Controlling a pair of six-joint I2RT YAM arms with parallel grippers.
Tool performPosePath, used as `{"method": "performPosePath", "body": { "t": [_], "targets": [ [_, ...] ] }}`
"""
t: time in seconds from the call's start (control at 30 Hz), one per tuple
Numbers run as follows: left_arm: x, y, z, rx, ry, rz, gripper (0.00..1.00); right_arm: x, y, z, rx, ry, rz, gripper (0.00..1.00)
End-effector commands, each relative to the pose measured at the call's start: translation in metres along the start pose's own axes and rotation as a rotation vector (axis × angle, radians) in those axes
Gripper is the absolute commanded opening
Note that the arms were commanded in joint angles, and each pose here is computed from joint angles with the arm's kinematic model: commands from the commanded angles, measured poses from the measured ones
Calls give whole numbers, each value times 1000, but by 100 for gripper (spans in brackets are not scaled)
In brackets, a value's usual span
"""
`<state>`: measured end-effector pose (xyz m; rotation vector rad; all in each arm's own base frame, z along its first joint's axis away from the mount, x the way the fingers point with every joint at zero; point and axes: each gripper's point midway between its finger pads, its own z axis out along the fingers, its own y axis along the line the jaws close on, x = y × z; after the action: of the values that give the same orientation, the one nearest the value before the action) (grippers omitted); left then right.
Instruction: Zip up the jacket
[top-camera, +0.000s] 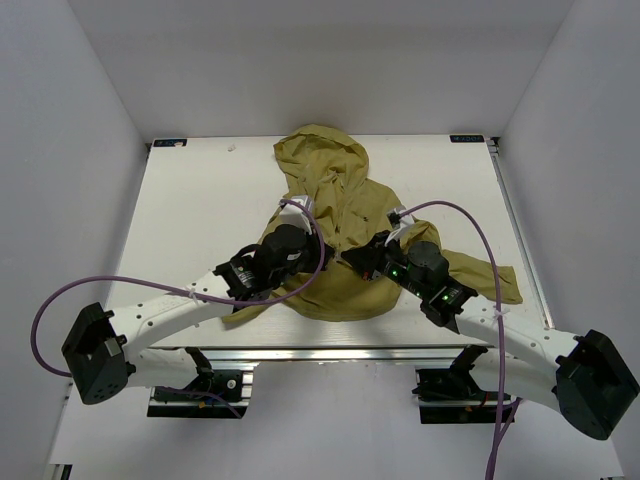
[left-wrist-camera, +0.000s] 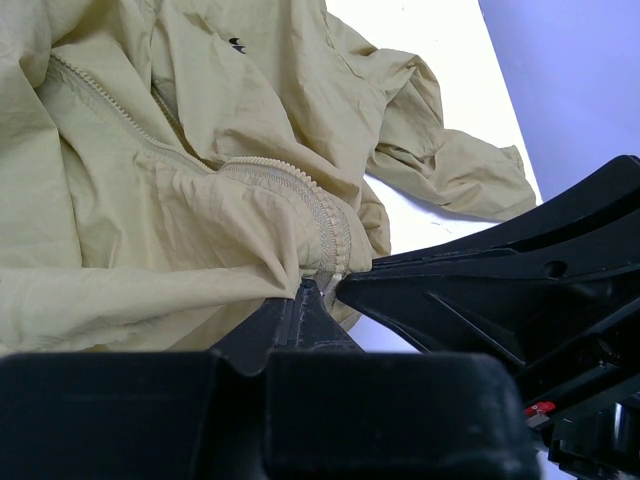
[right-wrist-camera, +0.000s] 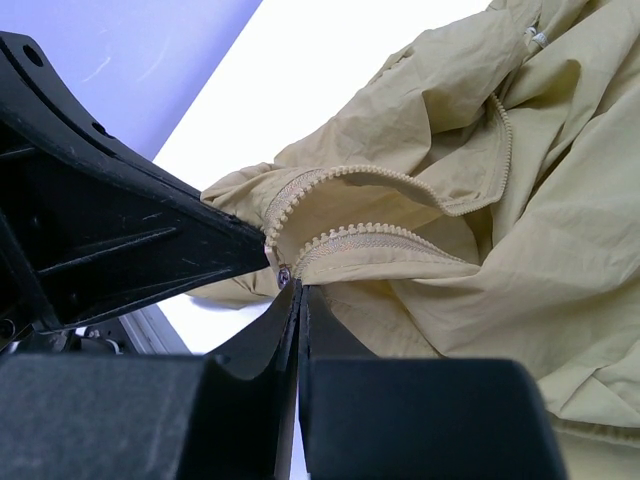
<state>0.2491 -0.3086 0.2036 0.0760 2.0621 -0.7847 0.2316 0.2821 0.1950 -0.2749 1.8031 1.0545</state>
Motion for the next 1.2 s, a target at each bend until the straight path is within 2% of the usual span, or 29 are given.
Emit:
{"method": "performPosePath", "body": {
  "t": [0.0, 0.57, 1.17],
  "targets": [
    [-2, -4, -1, 14, -3, 8, 0, -32, 16, 2, -41, -83, -30, 0],
    [-2, -9, 1, 31, 5, 9, 0, -25, 16, -3, -46, -48, -45, 0],
    [0, -6, 1, 21, 14, 24, 0, -32, 11, -2, -11, -74, -60, 0]
  ]
}}
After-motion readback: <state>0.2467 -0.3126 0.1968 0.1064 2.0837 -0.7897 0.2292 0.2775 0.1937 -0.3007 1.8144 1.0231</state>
